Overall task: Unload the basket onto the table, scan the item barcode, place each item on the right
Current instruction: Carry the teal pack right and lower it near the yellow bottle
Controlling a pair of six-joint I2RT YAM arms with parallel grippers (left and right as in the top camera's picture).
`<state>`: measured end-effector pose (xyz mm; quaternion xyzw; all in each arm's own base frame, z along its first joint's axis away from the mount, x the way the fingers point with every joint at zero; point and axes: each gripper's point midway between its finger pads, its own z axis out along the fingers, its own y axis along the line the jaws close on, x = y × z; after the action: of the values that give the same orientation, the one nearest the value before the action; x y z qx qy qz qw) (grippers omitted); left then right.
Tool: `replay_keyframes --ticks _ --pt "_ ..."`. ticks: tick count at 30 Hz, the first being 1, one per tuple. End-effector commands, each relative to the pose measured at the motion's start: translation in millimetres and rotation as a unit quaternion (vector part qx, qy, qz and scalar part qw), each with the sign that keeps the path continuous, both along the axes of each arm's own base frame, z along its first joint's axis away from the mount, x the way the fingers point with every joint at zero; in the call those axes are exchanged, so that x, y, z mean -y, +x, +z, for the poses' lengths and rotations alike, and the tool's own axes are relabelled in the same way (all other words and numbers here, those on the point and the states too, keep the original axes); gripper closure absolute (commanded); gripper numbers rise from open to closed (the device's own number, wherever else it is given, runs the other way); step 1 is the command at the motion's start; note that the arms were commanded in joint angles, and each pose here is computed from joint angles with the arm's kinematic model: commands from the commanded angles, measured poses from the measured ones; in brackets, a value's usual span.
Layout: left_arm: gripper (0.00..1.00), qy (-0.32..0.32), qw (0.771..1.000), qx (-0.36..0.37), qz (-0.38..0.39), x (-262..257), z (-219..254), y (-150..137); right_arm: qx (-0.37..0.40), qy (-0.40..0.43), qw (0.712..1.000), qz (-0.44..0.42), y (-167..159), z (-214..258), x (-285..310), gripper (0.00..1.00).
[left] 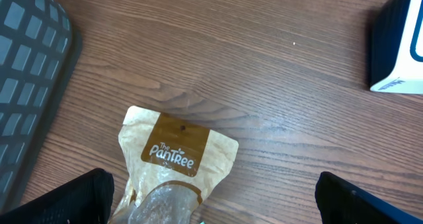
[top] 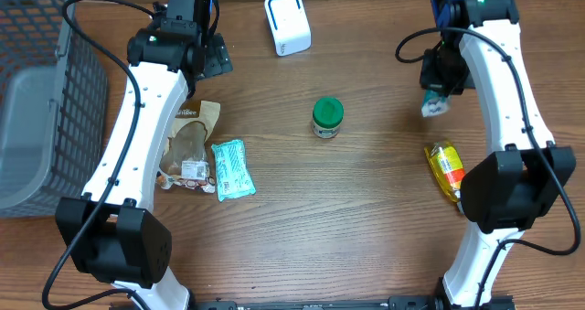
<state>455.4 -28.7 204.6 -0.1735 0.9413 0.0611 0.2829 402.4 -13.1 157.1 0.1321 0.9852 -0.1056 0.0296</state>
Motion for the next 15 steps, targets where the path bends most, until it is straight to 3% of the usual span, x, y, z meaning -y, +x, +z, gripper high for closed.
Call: replay_keyframes --ticks 1,15 --pt "0.0 0.008 1.0 0.015 -0.002 -0.9 12.0 1.2 -0.009 0.0 1.0 -0.014 -3.0 -15.9 7.0 0.96" --pt "0.0 0.008 1.0 0.015 -0.002 -0.9 12.0 1.2 -0.001 -0.003 1.0 -0.02 2.5 -84.4 12.7 0.96"
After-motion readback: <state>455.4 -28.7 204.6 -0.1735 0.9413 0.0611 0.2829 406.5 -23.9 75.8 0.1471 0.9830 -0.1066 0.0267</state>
